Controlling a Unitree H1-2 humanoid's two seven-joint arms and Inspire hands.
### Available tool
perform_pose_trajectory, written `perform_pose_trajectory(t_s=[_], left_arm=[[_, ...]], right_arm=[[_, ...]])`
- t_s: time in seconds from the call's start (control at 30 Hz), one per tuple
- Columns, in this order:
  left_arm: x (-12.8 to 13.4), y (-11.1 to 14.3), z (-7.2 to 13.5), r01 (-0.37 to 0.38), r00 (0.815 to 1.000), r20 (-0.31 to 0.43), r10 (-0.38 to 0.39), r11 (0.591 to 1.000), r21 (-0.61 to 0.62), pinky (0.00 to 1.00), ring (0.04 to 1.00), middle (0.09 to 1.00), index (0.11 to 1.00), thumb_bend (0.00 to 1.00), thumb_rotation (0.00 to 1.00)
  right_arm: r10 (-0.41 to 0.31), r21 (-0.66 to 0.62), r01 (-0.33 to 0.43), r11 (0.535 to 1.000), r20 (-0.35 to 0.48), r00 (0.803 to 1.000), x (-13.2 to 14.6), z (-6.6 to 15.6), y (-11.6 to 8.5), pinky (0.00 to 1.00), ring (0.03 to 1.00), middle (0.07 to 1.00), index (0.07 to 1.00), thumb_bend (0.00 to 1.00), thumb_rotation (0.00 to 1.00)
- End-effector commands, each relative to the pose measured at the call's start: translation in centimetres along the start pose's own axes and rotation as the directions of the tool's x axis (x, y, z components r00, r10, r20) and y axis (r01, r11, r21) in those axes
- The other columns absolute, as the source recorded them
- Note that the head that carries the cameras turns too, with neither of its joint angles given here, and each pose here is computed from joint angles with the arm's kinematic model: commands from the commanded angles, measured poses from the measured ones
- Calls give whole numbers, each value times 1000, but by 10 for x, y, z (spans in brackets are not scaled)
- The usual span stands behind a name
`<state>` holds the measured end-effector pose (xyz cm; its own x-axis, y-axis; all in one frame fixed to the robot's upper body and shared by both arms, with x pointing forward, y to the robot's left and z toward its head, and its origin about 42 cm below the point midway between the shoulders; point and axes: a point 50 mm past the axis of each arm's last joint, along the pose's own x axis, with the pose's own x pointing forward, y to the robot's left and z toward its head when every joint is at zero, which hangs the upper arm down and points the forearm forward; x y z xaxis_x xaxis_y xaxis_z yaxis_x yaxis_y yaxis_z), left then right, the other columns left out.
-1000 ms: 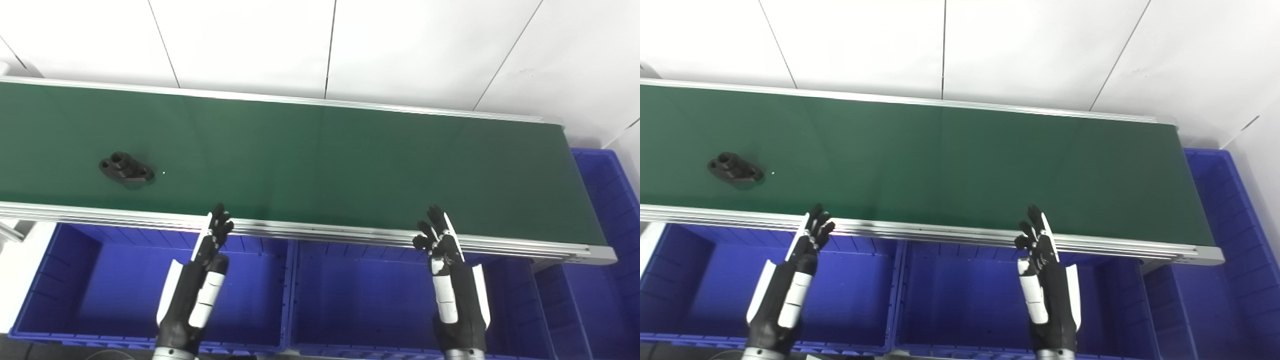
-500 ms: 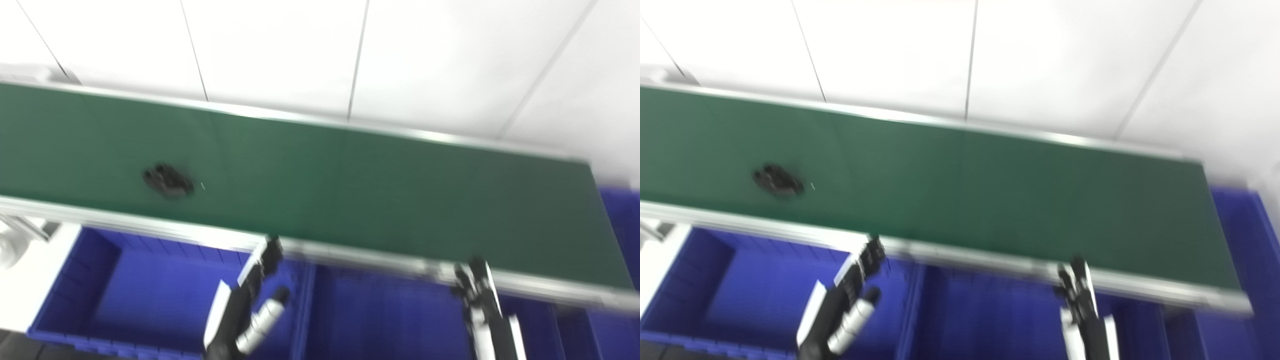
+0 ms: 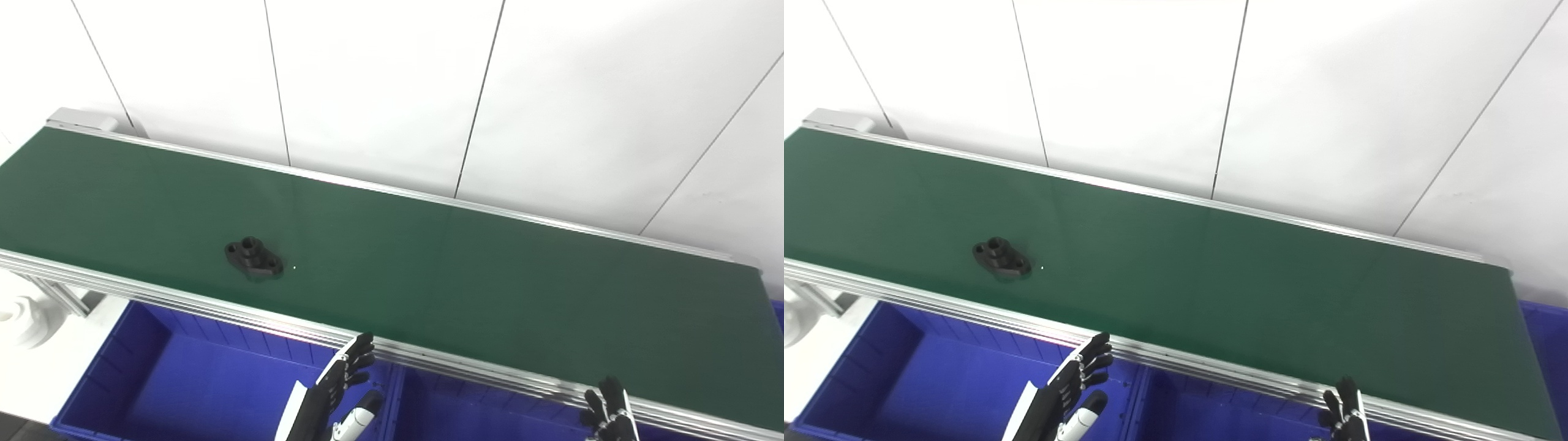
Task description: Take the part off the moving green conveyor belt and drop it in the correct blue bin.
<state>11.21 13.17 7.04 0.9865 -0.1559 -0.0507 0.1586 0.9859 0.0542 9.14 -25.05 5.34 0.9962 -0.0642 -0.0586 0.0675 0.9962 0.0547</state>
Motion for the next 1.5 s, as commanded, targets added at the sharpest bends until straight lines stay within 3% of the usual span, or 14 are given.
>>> perform_pose_trajectory(t_s=[0.0,0.1,0.27,0.37,0.53,0.6,0.63,0.67,0.73,0.8,1.0,1.2,1.47], left_arm=[[6,-9,10,-5,998,65,6,1000,-18,788,856,897,884,510,760],[7,-10,10,-1,998,70,2,1000,-19,788,856,897,885,492,743],[8,-13,10,5,997,79,-4,1000,-17,782,848,890,879,493,717],[9,-14,10,5,997,79,-3,1000,-18,770,843,889,872,498,699],[7,-10,11,3,997,71,-2,1000,-16,762,845,891,873,501,700],[7,-8,11,3,998,70,-2,1000,-16,768,848,893,878,502,705],[7,-6,12,3,997,72,-2,1000,-14,770,849,894,879,502,705],[7,-4,12,3,997,74,-2,1000,-12,775,849,892,885,512,718],[8,-2,12,6,997,81,-5,1000,-13,795,854,897,895,517,737],[9,0,13,10,996,84,-10,1000,-10,806,860,901,901,517,748],[9,7,15,12,996,85,-12,1000,-8,853,875,908,918,509,778],[8,8,15,13,996,93,-12,1000,-6,872,886,918,930,471,806],[9,4,16,20,995,97,-18,1000,-22,887,897,926,940,468,828]], right_arm=[[2,2,-2,1000,65,998,2,10,-1,1000,986,1000,1000,649,678],[1,4,-1,1000,62,998,2,13,-1,997,987,1000,1000,609,666],[-19,-74,24,997,66,998,2,13,-6,996,983,1000,1000,526,518],[-29,-156,40,987,73,997,3,17,-6,910,928,996,1000,505,489],[-4,-301,44,952,130,991,11,34,-4,757,828,911,1000,569,575],[9,-333,39,942,142,990,16,41,-3,759,824,891,1000,622,532],[30,-375,33,926,160,987,23,47,-2,762,825,889,1000,632,520],[50,-415,28,909,176,983,31,54,0,736,824,889,981,733,488],[93,-506,24,862,204,975,47,67,6,701,815,884,949,820,475],[126,-571,23,821,220,967,61,79,13,685,813,886,936,848,464],[231,-749,30,662,242,942,101,112,38,662,809,882,888,885,486],[294,-843,35,537,225,929,141,128,63,586,754,864,861,939,474],[359,-903,19,430,191,914,186,138,91,538,720,836,863,960,440]])
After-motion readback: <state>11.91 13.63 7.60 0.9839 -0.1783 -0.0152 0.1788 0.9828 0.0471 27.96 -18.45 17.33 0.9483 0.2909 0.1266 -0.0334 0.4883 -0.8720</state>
